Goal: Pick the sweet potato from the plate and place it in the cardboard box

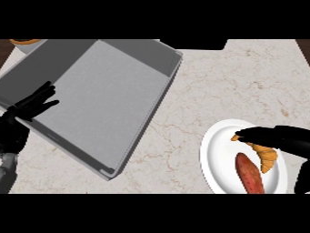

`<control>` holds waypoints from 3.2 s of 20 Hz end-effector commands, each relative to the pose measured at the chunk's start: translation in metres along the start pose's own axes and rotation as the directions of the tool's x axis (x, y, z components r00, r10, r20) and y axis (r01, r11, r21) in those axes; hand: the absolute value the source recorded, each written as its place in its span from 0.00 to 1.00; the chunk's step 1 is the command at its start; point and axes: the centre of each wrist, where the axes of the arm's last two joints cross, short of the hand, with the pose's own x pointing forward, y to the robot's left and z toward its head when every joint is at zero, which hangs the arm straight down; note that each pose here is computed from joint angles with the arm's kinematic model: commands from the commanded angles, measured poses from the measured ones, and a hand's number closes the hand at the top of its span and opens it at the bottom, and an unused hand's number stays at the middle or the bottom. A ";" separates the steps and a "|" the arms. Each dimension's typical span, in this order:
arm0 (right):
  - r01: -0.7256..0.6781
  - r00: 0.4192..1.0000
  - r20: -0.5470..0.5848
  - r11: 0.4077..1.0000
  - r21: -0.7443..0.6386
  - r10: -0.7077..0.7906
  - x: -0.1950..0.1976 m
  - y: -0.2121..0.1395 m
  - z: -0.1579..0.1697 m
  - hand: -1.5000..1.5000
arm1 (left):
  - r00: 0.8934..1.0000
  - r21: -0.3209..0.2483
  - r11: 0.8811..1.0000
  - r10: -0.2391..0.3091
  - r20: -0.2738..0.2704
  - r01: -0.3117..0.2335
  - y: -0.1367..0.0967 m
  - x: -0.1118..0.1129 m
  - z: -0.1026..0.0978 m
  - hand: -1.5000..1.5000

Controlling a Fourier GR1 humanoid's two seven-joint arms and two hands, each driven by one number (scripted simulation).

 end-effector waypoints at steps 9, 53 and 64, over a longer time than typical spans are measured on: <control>-0.048 0.999 0.012 0.990 0.136 0.047 -0.005 0.010 -0.041 0.00 | 0.960 0.094 0.958 -0.260 -0.102 0.270 0.039 -0.018 0.017 0.50; -0.240 0.969 0.022 0.964 -0.118 0.244 0.027 0.044 -0.097 1.00 | 0.956 0.128 0.950 -0.273 -0.107 0.286 0.029 -0.025 0.021 0.50; -0.457 0.869 -0.432 0.726 -0.514 0.241 0.070 -0.061 -0.173 1.00 | 0.957 0.117 0.955 -0.260 -0.126 0.274 0.036 -0.014 0.008 0.50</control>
